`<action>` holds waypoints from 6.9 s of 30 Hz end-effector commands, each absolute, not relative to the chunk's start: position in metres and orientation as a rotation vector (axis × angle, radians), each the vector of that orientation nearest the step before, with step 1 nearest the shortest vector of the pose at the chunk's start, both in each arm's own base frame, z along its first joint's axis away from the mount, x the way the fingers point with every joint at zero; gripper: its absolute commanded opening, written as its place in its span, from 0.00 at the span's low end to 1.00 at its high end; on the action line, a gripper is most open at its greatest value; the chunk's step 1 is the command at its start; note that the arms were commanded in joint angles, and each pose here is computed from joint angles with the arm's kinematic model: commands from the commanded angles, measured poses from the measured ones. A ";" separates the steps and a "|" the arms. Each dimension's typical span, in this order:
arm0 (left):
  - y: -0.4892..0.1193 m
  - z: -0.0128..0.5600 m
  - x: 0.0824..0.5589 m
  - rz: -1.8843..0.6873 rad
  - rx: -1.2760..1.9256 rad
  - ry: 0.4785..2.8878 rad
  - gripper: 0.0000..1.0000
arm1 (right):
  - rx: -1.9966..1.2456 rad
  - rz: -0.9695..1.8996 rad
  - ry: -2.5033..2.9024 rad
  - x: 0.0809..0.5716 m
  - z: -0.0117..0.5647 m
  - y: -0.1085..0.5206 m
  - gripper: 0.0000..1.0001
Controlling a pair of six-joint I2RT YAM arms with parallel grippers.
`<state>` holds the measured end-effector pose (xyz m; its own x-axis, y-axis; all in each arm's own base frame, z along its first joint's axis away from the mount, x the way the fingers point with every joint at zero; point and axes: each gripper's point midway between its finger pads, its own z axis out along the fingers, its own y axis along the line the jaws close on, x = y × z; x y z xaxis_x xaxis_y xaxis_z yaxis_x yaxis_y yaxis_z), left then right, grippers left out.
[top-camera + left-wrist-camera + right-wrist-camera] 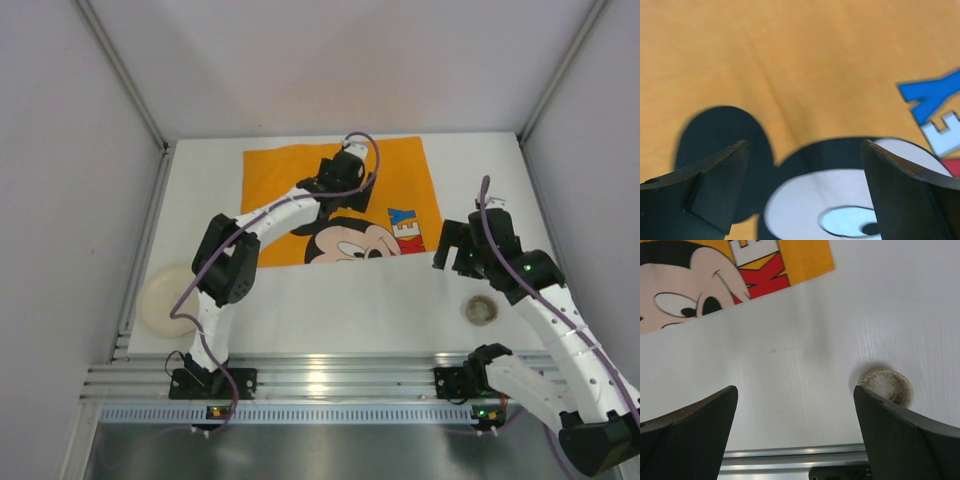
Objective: Set the dinner table for one person
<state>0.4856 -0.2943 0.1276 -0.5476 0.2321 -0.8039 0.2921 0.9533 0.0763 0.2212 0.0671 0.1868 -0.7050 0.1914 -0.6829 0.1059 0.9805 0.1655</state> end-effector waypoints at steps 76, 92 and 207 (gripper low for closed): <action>-0.244 0.170 0.336 -0.035 0.422 2.307 0.99 | 0.209 -0.041 2.638 0.473 0.112 0.153 0.00; -0.142 0.154 0.294 0.165 0.085 2.414 0.99 | 0.139 0.176 2.634 0.535 0.064 0.210 0.74; 0.010 0.082 0.283 0.213 -0.305 2.713 0.67 | 0.418 0.305 2.581 0.232 0.145 0.057 0.87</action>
<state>0.2701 0.0120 0.0929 -0.8872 -0.1888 -0.4210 -0.2897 0.9381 0.1899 0.2155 0.0549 0.1323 -0.8431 0.3625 -0.3973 0.2723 0.9248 0.2659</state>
